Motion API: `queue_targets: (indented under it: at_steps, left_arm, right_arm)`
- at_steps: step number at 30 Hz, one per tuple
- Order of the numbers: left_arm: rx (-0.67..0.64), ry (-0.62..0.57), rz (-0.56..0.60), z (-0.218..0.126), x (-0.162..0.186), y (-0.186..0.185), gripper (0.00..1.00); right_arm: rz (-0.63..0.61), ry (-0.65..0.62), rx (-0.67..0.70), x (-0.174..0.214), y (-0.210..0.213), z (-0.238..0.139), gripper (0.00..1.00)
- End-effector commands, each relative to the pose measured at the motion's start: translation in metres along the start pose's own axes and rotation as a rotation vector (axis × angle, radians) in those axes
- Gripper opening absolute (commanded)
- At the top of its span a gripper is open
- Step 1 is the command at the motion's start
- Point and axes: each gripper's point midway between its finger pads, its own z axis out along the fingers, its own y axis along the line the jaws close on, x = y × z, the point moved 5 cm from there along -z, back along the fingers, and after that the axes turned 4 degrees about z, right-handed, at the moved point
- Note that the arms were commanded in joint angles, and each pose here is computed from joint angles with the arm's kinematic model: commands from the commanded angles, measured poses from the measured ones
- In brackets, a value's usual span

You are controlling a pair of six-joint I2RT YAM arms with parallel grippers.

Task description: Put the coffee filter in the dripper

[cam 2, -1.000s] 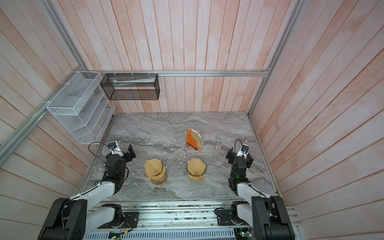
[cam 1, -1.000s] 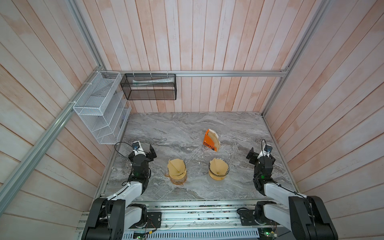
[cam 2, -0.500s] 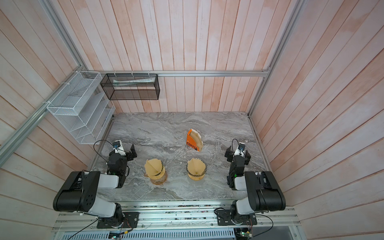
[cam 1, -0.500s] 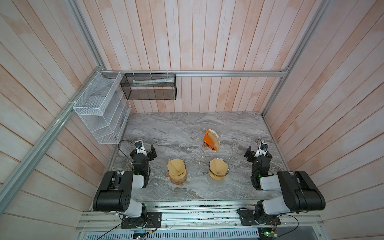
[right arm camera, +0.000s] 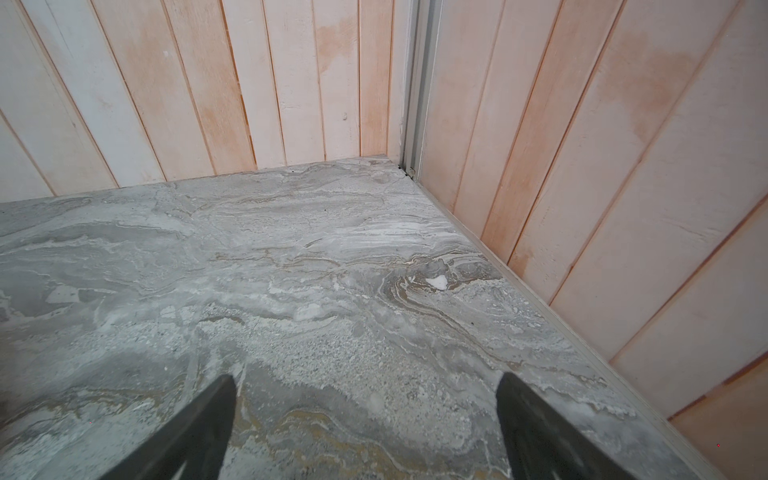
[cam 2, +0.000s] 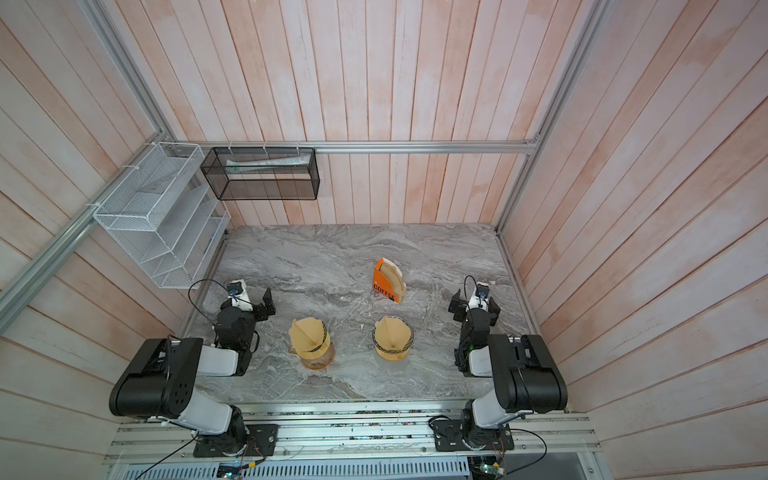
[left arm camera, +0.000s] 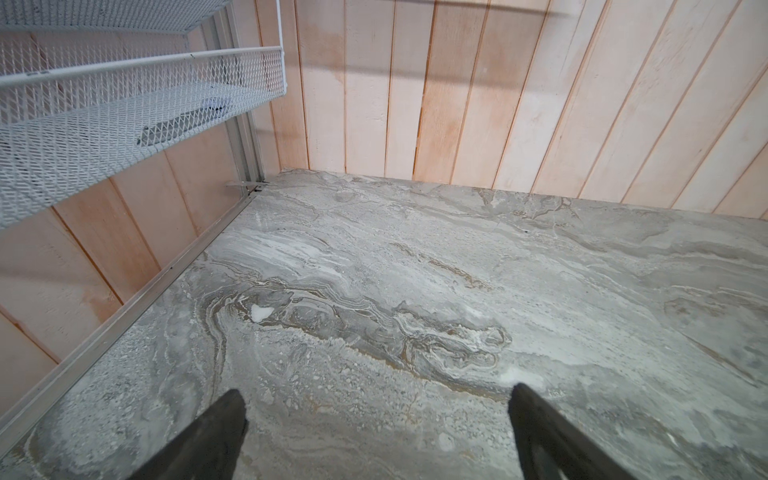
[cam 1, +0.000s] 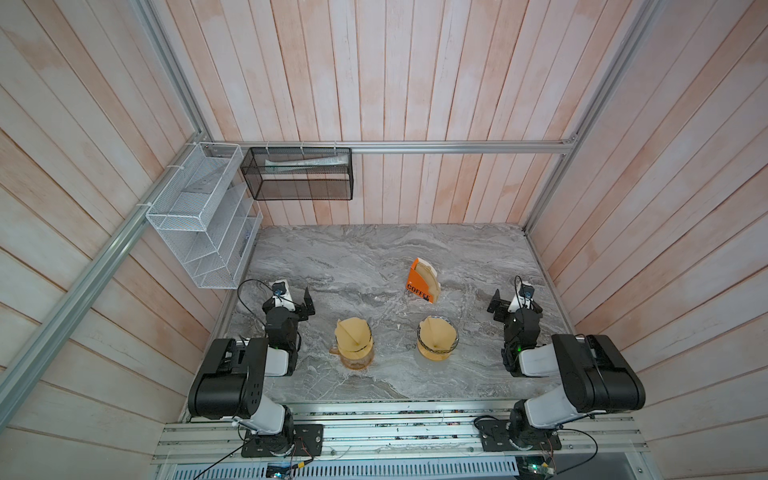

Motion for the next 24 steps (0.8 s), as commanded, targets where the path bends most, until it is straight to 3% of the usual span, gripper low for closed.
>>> queue_targets:
  at_steps: [1, 24]
  left_arm:
    - [0.006, -0.041, 0.014, 0.0021, -0.0106, -0.0004, 1.0]
    - [0.006, -0.039, 0.015, 0.0023, -0.01, -0.0002, 1.0]
  right_arm:
    - [0.019, -0.038, -0.01, -0.0107, 0.0016, 0.0028, 0.98]
    - [0.019, -0.037, -0.009, -0.0102, 0.0015, 0.0026, 0.98]
